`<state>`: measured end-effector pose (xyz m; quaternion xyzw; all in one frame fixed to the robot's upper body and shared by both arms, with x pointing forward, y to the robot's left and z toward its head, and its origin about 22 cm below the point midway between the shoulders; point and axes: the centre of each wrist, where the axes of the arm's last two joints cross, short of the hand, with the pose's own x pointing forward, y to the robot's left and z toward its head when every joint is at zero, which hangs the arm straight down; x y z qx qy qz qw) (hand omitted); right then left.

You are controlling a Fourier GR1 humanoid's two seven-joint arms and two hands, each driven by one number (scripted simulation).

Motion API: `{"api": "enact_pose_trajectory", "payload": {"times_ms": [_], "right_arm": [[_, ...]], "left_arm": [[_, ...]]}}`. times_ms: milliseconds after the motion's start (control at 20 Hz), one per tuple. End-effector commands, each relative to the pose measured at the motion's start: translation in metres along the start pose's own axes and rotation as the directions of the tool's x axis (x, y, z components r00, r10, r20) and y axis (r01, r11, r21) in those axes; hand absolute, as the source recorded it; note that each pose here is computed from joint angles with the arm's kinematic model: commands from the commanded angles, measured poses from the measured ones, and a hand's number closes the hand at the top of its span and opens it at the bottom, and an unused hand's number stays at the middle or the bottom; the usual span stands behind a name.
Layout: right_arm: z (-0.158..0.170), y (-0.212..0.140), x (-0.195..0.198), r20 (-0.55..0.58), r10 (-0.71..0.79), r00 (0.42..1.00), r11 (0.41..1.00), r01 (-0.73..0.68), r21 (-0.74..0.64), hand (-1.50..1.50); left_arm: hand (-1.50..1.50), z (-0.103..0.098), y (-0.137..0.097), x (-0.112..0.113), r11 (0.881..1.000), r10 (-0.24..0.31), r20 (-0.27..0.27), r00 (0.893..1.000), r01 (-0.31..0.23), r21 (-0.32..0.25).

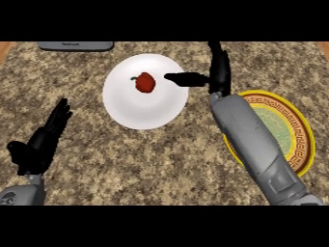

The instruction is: Pick the bell pepper from the plate and place it in the plate

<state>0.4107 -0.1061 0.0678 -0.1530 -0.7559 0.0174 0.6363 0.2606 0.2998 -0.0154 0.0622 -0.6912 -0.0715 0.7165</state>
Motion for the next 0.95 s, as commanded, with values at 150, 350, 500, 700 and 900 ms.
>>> {"api": "enact_pose_trajectory", "payload": {"times_ms": [150,350,500,700,900], "right_arm": [[-0.005,-0.083,-0.051,0.060,-0.056,0.997,0.996,0.052,0.065,-1.50],[0.000,-0.113,-0.075,0.077,-0.040,0.996,0.993,0.032,0.110,-1.50],[0.011,-0.134,-0.081,0.075,-0.031,0.997,0.989,0.019,0.149,-1.50],[0.015,-0.124,-0.116,0.066,0.013,0.998,0.989,-0.022,0.147,-1.50],[0.020,-0.141,-0.123,0.099,0.022,0.995,0.995,-0.031,0.096,-1.50]], "left_arm": [[0.00,0.010,0.000,-0.006,1.000,-0.002,-0.016,1.000,0.002,0.012],[0.00,0.003,-0.025,-0.014,1.000,-0.006,-0.001,1.000,0.006,0.011],[0.00,0.005,-0.006,-0.003,1.000,-0.008,-0.005,1.000,0.008,0.003],[0.00,0.010,-0.008,0.006,1.000,0.001,-0.010,1.000,-0.001,0.018],[0.00,0.016,0.002,0.000,1.000,0.006,-0.021,1.000,-0.006,0.012]]}}
